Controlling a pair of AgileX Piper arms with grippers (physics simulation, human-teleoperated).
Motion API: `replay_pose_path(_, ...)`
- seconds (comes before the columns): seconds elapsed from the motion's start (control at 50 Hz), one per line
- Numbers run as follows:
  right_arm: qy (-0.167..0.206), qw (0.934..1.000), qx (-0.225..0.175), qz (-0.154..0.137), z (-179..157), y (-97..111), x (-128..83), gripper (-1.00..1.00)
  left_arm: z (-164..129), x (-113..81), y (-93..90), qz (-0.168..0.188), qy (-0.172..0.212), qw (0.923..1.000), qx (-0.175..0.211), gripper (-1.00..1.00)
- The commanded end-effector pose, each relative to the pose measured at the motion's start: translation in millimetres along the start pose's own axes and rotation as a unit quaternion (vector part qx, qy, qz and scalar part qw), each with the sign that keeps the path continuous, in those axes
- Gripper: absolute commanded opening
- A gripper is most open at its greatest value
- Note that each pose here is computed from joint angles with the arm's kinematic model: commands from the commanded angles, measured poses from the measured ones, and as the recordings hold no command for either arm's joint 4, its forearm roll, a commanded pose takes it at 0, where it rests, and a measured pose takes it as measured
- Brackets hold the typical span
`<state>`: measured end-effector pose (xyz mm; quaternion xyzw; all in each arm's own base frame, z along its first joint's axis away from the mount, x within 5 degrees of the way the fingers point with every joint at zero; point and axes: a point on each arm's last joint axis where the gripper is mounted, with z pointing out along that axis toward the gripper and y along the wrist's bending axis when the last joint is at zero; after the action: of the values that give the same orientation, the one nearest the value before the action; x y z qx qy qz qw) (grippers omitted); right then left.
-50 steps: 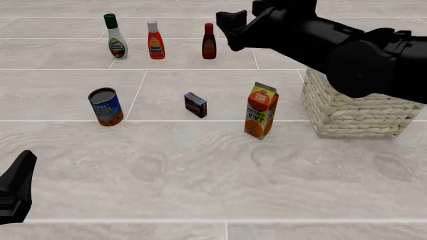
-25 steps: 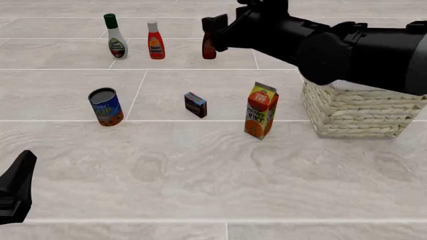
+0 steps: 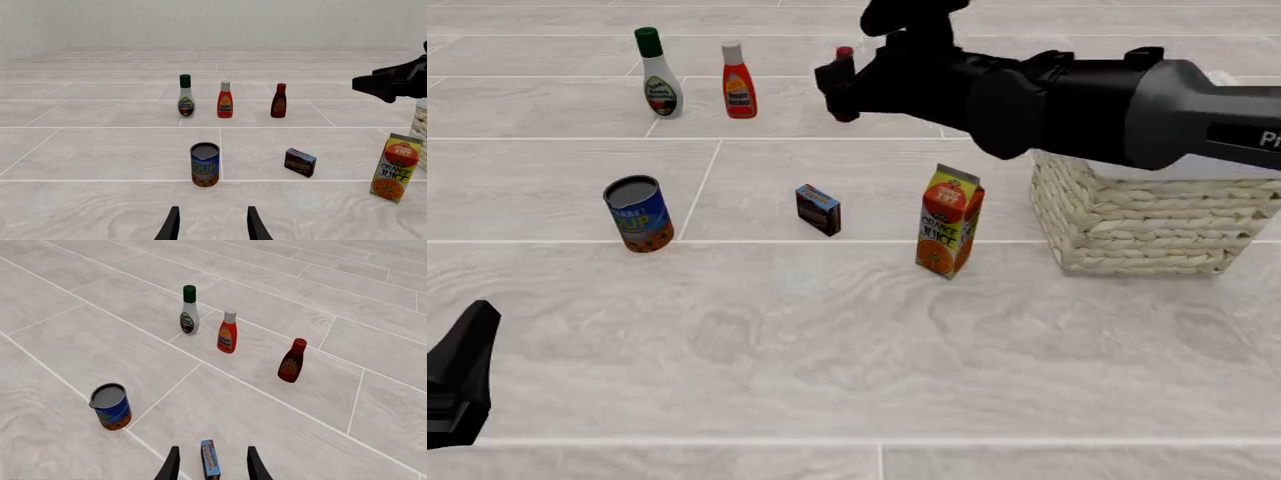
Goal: Pick the chocolate pudding and place it in the basket.
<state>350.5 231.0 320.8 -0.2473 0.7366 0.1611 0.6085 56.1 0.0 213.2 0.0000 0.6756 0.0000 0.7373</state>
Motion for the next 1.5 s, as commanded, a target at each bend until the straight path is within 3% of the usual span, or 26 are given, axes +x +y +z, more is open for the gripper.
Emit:
replay_pose_path(0.02, 0.025, 0.9997, 0.001, -0.003, 21.8, -2.1, 10.5, 1.0, 0.0, 0.0, 0.0, 0.0, 0.0, 1.0, 0.0, 1.0)
replay_pose_path(0.58, 0.066, 0.9978, 0.004, -0.002, 56.1, -6.9, 30.2, 1.0, 0.0, 0.0, 0.0, 0.0, 0.0, 1.0, 0.0, 1.0)
replay_pose_path(1.5, 0.099, 0.9951, 0.002, -0.005, 94.5, -5.5, 67.6, 1.0, 0.0, 0.0, 0.0, 0.0, 0.0, 1.0, 0.0, 1.0)
